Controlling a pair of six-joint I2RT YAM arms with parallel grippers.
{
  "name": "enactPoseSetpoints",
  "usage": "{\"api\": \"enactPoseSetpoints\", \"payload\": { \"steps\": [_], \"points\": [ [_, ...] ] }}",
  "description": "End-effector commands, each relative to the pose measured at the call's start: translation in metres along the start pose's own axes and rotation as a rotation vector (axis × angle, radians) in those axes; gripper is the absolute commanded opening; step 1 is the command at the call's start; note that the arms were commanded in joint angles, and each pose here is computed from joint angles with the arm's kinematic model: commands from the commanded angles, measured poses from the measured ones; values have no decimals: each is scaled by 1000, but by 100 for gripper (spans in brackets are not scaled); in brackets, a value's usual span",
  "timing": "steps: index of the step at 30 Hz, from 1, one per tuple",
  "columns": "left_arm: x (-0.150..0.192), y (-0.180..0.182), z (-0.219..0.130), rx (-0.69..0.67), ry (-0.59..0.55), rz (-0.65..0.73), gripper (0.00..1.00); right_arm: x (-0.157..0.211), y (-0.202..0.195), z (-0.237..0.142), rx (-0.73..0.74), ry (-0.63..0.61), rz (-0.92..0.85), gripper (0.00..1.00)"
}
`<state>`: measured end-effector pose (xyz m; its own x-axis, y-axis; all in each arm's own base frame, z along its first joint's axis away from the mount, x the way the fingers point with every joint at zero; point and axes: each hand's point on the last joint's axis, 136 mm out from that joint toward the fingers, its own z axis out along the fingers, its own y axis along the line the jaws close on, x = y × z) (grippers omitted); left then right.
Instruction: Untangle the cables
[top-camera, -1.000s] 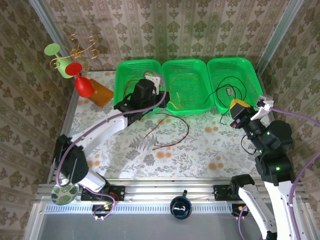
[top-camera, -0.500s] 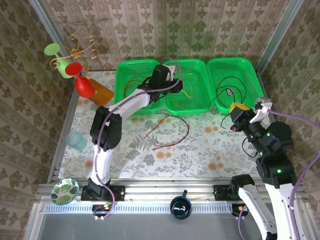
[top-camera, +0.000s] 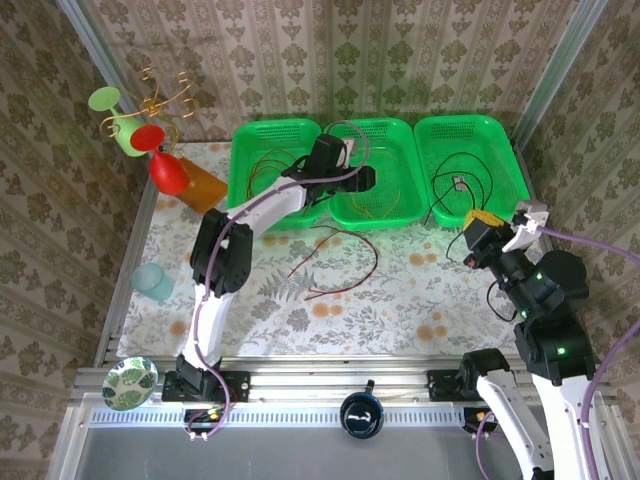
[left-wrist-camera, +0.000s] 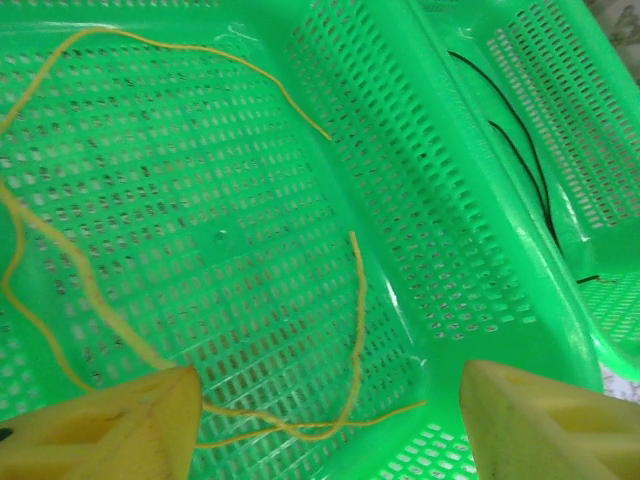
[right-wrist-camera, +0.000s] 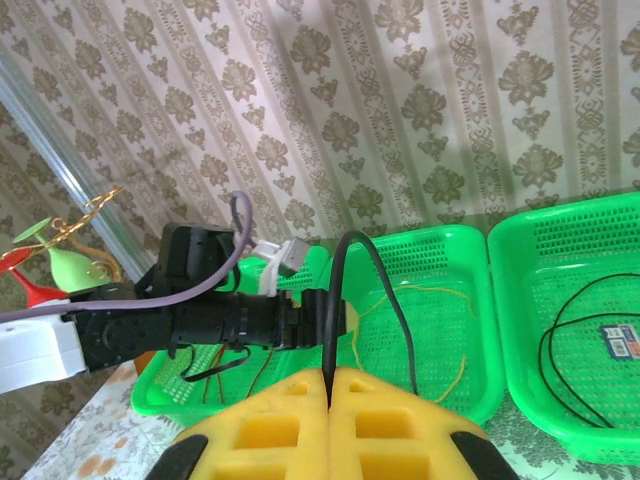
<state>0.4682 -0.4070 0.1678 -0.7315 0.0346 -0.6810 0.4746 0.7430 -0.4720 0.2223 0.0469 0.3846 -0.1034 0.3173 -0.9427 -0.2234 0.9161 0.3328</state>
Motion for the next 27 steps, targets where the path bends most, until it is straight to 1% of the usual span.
{"api": "enactPoseSetpoints", "payload": {
  "steps": [1, 6, 11, 17, 23, 27],
  "points": [
    [-32, -19, -45, -25, -84, 73, 70, -17, -9, -2, 70, -52, -11, 0],
    [-41, -29, -77, -15, -134, 114, 71, -35, -20, 12, 141, -97, -38, 0],
    [-38, -40, -111, 0, -162, 149, 72, -52, -26, 41, 171, -128, -98, 0],
    [-9, -48, -142, 7, -149, 176, 72, -71, -45, 86, 232, -161, -222, 0],
    [28, -47, -166, -5, -128, 176, 73, -84, -81, 136, 303, -152, -222, 0],
    [49, -43, -176, -13, -126, 153, 74, -83, -115, 168, 361, -130, -194, 0]
  ]
}}
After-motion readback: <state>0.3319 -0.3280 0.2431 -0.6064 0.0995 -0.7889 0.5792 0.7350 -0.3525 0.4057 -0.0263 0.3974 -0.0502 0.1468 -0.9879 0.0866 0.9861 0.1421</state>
